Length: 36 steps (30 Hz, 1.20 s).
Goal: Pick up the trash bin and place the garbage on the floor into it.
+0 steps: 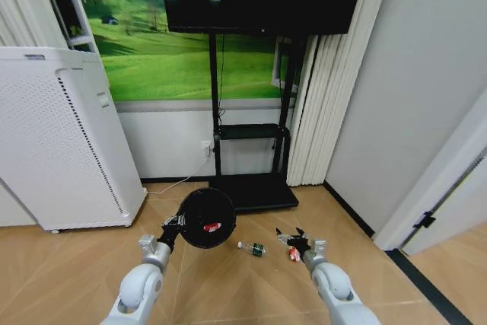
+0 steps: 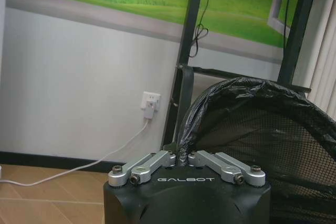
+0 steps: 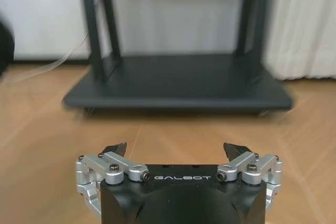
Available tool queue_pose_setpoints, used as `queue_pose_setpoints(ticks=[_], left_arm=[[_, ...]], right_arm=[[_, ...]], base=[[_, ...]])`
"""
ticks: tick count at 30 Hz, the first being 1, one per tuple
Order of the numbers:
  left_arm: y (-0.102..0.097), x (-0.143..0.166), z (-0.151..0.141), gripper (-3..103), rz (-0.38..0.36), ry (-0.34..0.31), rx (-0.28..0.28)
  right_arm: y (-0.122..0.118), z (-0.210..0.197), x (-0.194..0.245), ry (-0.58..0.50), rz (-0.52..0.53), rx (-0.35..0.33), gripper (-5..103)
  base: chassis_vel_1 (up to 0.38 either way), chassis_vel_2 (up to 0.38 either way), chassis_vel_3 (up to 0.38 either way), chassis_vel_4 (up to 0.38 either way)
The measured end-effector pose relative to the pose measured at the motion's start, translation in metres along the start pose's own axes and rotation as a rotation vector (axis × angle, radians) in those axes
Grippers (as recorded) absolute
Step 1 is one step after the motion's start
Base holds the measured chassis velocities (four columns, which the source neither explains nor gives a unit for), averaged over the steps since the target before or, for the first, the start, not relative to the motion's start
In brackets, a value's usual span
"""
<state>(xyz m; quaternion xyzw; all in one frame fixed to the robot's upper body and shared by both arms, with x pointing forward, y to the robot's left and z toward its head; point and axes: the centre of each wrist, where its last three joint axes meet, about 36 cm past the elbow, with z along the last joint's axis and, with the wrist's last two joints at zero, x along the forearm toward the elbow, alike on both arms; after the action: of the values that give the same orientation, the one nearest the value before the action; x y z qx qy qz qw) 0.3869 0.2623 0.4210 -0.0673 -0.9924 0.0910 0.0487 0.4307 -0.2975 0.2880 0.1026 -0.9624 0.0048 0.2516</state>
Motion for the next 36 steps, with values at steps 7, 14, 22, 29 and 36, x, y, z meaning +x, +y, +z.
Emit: queue_pose_setpoints(ticks=[7,14,22,29,36], left_arm=[[0.003,0.004,-0.006,4,0.003,-0.003,-0.009],[0.002,0.015,-0.004,4,-0.007,-0.001,0.008],[-0.006,0.005,-0.004,4,0.030,-0.005,0.008],[-0.010,0.006,-0.015,4,-0.028,-0.005,0.150],[0.004,0.007,-0.043,4,-0.088,-0.065,0.219]], right_arm=[[-0.016,0.004,-0.058,0.100,-0.236,0.267,100],[-0.058,-0.053,-0.093,0.191,-0.471,0.654,100],[-0.057,-0.085,-0.110,0.254,-0.514,0.780,100],[-0.020,-0.081,-0.128,0.280,-0.540,0.825,100],[-0.016,-0.066,-0.117,0.195,-0.500,0.628,100]], base=[[0.056,0.053,-0.045,-0.042],[-0.009,-0.015,0.003,0.003],[0.000,0.000,0.000,0.000],[-0.004,-0.003,-0.002,-0.007],[0.000,0.000,0.000,0.000]])
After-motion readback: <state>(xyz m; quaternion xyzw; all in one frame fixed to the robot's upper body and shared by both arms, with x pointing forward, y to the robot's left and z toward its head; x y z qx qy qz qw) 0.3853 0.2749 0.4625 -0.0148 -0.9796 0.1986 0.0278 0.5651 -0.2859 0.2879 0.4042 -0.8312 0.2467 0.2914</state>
